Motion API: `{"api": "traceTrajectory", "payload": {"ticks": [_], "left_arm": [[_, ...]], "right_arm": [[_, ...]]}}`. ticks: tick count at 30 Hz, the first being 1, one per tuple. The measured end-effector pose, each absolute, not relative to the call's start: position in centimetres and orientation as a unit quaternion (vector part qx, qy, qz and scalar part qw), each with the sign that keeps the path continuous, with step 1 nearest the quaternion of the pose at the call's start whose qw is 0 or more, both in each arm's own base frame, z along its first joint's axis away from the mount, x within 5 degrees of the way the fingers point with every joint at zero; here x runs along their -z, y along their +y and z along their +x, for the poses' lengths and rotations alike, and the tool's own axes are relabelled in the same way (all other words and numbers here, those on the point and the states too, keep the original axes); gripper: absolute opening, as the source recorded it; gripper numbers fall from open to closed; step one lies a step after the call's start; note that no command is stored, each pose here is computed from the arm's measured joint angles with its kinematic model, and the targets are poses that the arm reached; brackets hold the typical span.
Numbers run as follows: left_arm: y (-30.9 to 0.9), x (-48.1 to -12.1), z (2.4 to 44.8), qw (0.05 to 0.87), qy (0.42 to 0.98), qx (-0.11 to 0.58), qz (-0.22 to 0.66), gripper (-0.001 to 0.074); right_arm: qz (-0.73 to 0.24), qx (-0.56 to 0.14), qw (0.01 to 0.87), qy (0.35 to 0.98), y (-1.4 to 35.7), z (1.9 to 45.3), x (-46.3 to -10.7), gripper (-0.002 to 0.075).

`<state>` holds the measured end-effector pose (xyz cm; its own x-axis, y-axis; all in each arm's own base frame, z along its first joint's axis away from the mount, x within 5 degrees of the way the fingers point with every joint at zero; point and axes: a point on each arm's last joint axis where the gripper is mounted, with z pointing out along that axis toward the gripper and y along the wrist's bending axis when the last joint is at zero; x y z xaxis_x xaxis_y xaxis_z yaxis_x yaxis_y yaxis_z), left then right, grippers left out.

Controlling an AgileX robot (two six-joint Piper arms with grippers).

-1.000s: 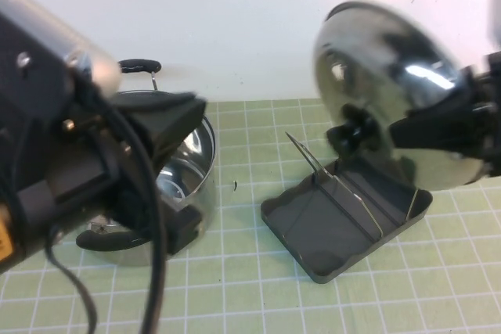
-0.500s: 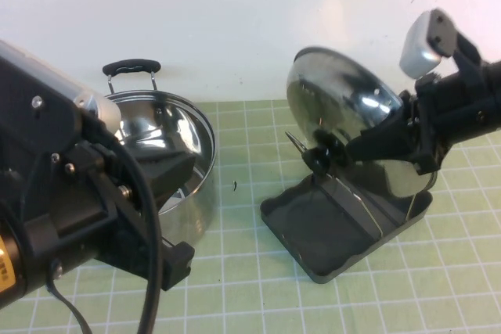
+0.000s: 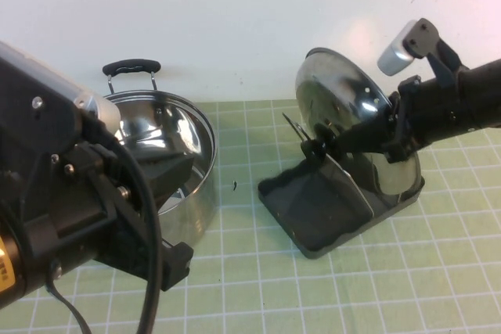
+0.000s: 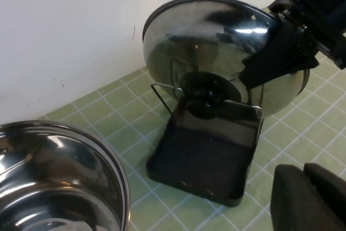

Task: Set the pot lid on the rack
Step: Place the pot lid on the pot rack

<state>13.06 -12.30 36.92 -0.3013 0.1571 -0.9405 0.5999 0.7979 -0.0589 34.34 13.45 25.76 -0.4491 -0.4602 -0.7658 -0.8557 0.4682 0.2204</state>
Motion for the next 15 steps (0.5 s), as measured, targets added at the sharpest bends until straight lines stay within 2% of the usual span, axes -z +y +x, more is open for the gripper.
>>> {"api": "traceTrajectory", "payload": {"ticks": [12, 14, 15], "left_arm": [[-12.21, -36.78, 13.07, 0.534, 0.785, 0.198, 0.244, -0.0001], [-12.14, -36.67, 13.07, 0.53, 0.789, 0.194, 0.243, -0.0001], [-12.11, -36.63, 13.07, 0.529, 0.79, 0.192, 0.243, -0.0001]], "right_arm": [[-0.408, -0.292, 0.332, 0.799, 14.3, 34.56, -25.49, 0.0138], [-0.412, -0.284, 0.33, 0.8, 14.2, 34.58, -25.4, 0.0183], [-0.414, -0.279, 0.329, 0.801, 14.15, 34.64, -25.28, 0.0233]]}}
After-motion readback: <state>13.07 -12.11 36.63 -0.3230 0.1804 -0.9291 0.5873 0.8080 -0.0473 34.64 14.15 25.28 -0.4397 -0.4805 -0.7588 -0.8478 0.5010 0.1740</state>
